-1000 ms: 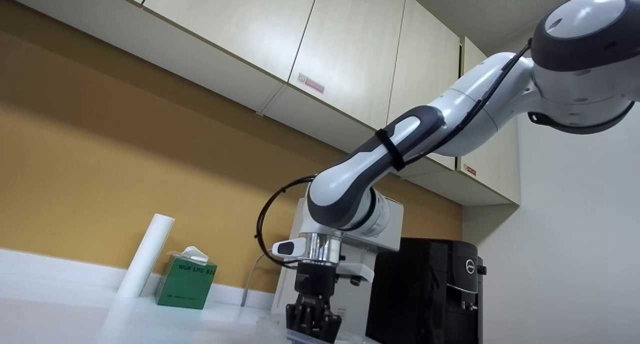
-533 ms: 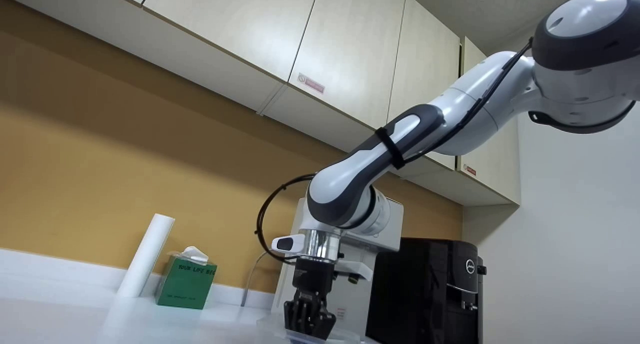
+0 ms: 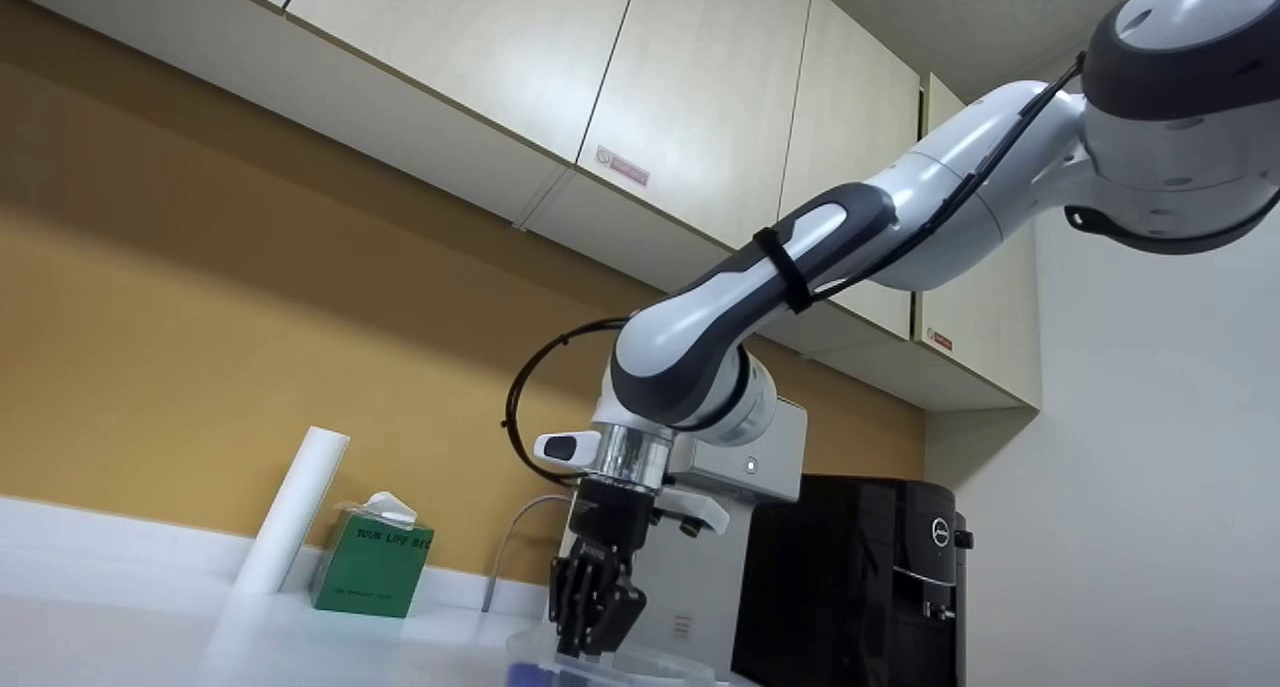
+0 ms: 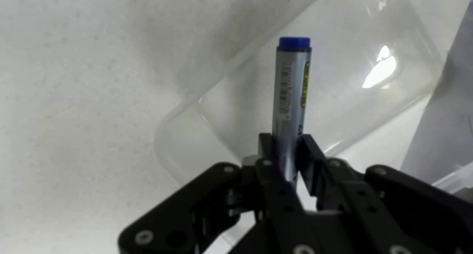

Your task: Pick up the blue marker from the clear lunch box and place it on the white countertop

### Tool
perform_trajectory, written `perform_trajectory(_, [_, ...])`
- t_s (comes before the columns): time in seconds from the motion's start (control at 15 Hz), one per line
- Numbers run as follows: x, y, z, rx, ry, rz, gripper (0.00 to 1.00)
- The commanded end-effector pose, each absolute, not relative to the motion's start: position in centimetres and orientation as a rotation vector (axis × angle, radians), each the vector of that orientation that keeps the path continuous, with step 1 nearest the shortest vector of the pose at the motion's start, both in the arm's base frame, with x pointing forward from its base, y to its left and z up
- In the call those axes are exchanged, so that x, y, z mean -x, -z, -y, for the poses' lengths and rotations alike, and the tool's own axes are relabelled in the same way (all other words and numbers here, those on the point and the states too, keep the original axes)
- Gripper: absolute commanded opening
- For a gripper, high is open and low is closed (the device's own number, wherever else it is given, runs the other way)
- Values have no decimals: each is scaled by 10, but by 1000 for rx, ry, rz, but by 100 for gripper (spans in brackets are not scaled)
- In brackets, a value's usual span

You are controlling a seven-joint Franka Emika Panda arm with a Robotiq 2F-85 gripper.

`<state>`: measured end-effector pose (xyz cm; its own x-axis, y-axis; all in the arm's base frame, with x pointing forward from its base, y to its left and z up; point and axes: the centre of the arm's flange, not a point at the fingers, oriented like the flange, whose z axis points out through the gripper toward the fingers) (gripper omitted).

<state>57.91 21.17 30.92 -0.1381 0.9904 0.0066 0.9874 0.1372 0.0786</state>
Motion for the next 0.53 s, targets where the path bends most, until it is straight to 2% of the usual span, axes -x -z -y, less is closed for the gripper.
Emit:
perform_trajectory(0.0, [-576,-332,-226,-2037,-173,-2273,5])
perform_trajectory(0.47, [-580,-350,-247,-1996,-276,-2237,5])
